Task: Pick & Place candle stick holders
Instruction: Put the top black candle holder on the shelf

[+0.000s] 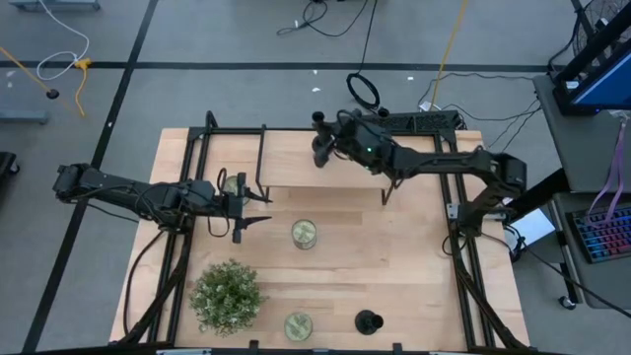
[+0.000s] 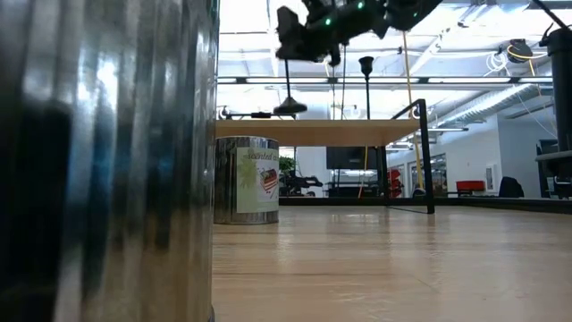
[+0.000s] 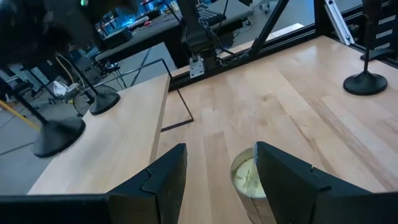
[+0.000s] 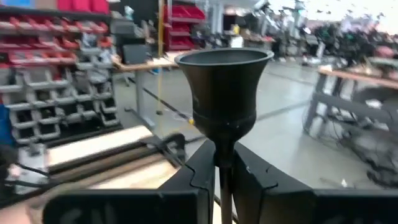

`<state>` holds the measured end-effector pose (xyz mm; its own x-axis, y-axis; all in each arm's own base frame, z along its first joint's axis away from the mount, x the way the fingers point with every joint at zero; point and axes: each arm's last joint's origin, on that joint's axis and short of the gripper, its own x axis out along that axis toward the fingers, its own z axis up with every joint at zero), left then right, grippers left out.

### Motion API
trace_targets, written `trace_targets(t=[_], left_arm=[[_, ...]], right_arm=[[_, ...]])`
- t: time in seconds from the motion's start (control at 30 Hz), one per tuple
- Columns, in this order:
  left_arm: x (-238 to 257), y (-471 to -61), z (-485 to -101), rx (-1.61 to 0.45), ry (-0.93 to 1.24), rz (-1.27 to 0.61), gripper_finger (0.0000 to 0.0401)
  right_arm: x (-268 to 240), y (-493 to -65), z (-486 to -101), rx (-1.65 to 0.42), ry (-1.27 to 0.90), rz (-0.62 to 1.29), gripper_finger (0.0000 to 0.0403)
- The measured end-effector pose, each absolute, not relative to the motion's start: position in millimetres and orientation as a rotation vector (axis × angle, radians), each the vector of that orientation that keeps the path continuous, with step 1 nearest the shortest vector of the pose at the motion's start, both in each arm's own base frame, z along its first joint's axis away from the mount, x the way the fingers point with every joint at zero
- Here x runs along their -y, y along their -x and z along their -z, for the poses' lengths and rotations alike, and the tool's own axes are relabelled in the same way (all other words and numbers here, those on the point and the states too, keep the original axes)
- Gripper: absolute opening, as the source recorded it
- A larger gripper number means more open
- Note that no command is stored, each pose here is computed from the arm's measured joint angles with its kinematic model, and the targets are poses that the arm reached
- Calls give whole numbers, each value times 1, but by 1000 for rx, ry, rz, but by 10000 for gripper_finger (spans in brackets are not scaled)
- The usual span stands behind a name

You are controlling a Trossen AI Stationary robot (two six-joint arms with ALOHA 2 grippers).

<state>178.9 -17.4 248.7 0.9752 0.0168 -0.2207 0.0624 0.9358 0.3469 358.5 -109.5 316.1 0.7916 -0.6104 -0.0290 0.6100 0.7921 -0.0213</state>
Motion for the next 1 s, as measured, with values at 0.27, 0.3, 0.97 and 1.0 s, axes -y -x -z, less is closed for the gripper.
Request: trace_targets(t=[0.27,0.3,0.97,1.0], left_arm=[[17,-179,-249,-222,-358,24,198],[17,-179,-249,-221,-356,24,198],[18,-179,-249,-224,-336,23,198],[18,-179,-249,-224,-335,23,198]], right_arm=[[122,-370,-292,-76,-13,681,24],[123,-370,-291,-80,-13,686,24],[130,-368,-284,-119,-32,780,73],[130,-368,-284,-120,-29,779,78]])
